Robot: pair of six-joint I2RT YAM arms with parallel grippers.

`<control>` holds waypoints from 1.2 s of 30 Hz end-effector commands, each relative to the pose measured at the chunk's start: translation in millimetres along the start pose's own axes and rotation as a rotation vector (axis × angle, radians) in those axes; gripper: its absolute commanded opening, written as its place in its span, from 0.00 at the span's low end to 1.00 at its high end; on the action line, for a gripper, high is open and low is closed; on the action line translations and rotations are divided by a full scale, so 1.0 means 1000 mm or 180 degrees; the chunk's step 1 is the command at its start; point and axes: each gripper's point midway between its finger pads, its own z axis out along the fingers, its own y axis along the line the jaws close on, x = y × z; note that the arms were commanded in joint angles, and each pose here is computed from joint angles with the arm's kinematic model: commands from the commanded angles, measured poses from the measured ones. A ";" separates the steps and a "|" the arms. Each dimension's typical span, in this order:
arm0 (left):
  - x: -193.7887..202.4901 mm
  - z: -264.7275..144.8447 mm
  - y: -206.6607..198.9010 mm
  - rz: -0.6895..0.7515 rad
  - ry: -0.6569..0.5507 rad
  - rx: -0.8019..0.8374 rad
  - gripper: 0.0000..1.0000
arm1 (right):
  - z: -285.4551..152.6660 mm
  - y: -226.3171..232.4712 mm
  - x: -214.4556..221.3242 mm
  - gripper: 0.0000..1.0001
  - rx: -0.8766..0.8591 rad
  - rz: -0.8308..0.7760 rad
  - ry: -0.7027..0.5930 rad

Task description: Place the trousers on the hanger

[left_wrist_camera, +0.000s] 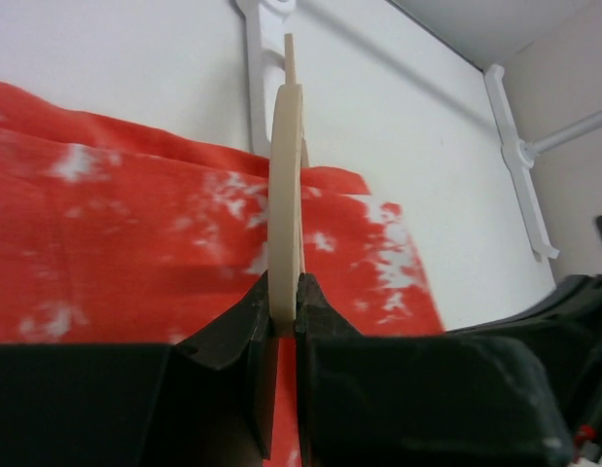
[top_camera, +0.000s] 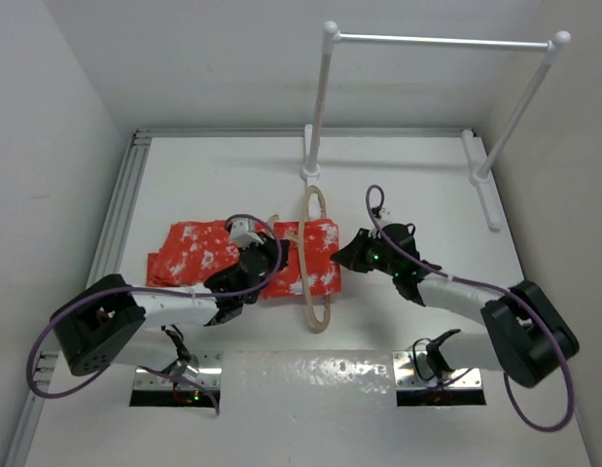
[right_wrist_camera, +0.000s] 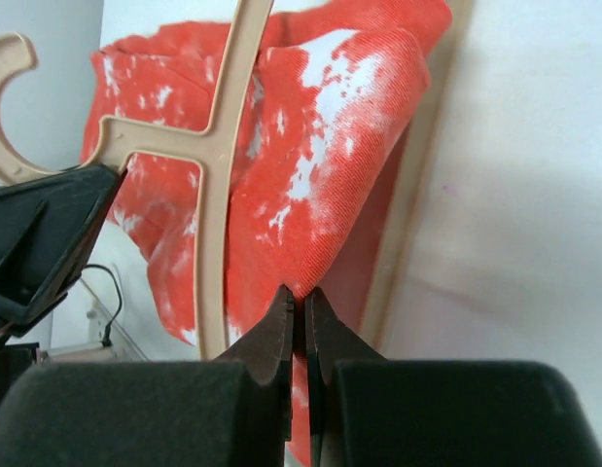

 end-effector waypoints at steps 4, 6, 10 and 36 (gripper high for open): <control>-0.002 -0.021 0.044 0.0341 -0.0019 -0.0339 0.00 | -0.025 -0.023 -0.021 0.00 0.0422 -0.0185 -0.0445; -0.008 -0.026 0.051 0.0374 -0.0067 -0.0423 0.00 | -0.034 -0.026 -0.033 0.00 0.0520 -0.0215 -0.0600; -0.016 -0.038 0.066 0.0425 -0.0133 -0.0545 0.00 | -0.049 -0.040 -0.040 0.00 0.0694 -0.0218 -0.0678; -0.076 -0.072 0.066 0.0454 -0.0505 -0.0630 0.00 | -0.081 -0.082 -0.046 0.00 0.1161 -0.0125 -0.0779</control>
